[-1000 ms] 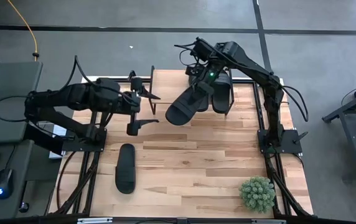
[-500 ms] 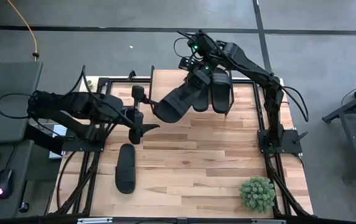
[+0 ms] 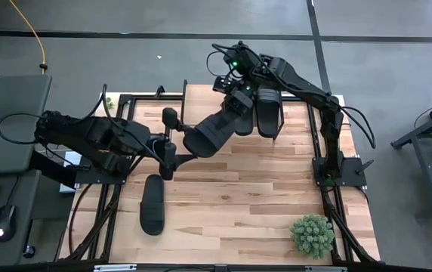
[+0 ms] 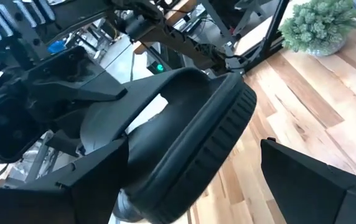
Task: Pick and place slides into the shelf
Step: Put the black slide on the shelf
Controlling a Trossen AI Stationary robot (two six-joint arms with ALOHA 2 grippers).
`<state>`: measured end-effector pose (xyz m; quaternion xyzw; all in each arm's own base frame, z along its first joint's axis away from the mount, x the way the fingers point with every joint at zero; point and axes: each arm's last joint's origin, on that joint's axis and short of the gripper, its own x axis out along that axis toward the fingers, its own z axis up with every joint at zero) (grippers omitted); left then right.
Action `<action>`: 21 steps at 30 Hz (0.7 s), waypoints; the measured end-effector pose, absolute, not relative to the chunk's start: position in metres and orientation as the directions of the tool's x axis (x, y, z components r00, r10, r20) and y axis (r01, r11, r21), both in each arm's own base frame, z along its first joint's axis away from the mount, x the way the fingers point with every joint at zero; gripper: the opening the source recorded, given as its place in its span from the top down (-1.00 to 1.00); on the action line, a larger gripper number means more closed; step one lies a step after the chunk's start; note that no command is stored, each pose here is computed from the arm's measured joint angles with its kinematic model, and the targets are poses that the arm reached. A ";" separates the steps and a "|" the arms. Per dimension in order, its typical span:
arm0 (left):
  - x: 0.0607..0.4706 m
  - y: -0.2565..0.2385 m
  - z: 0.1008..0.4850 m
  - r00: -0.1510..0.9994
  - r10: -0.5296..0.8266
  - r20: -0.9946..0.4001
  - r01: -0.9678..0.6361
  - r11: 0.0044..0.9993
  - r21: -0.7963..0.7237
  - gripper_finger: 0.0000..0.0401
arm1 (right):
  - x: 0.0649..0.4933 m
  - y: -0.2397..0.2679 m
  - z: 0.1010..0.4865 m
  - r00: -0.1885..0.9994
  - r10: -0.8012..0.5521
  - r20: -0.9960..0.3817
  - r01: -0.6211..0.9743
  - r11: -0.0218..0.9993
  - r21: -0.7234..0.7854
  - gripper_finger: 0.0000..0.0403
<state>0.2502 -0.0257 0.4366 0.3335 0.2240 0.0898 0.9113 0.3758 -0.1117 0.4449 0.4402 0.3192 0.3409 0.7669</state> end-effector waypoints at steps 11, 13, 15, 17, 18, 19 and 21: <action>0.253 -0.025 0.436 0.882 0.320 -0.345 -0.010 0.747 0.665 -0.19 | 0.377 -0.110 0.445 0.574 0.794 -0.203 -0.225 0.391 0.893 1.00; 0.253 -0.025 0.436 0.883 0.319 -0.345 -0.010 0.747 0.665 -0.02 | 0.377 -0.110 0.445 0.574 0.793 -0.203 -0.229 0.393 0.891 1.00; 0.253 -0.026 0.436 0.884 0.317 -0.344 -0.008 0.746 0.666 0.15 | 0.377 -0.110 0.445 0.575 0.793 -0.202 -0.236 0.397 0.887 1.00; 0.253 -0.026 0.436 0.885 0.311 -0.346 -0.003 0.747 0.665 0.31 | 0.377 -0.110 0.445 0.576 0.792 -0.204 -0.235 0.399 0.886 1.00; 0.253 -0.026 0.436 0.885 0.311 -0.346 -0.002 0.747 0.665 0.39 | 0.377 -0.110 0.445 0.580 0.788 -0.207 -0.233 0.404 0.885 1.00; 0.253 -0.026 0.436 0.886 0.309 -0.346 -0.001 0.747 0.665 0.46 | 0.377 -0.111 0.445 0.584 0.784 -0.211 -0.232 0.410 0.882 1.00; 0.253 -0.026 0.436 0.886 0.307 -0.347 0.002 0.747 0.664 0.61 | 0.378 -0.111 0.444 0.594 0.773 -0.220 -0.230 0.426 0.875 1.00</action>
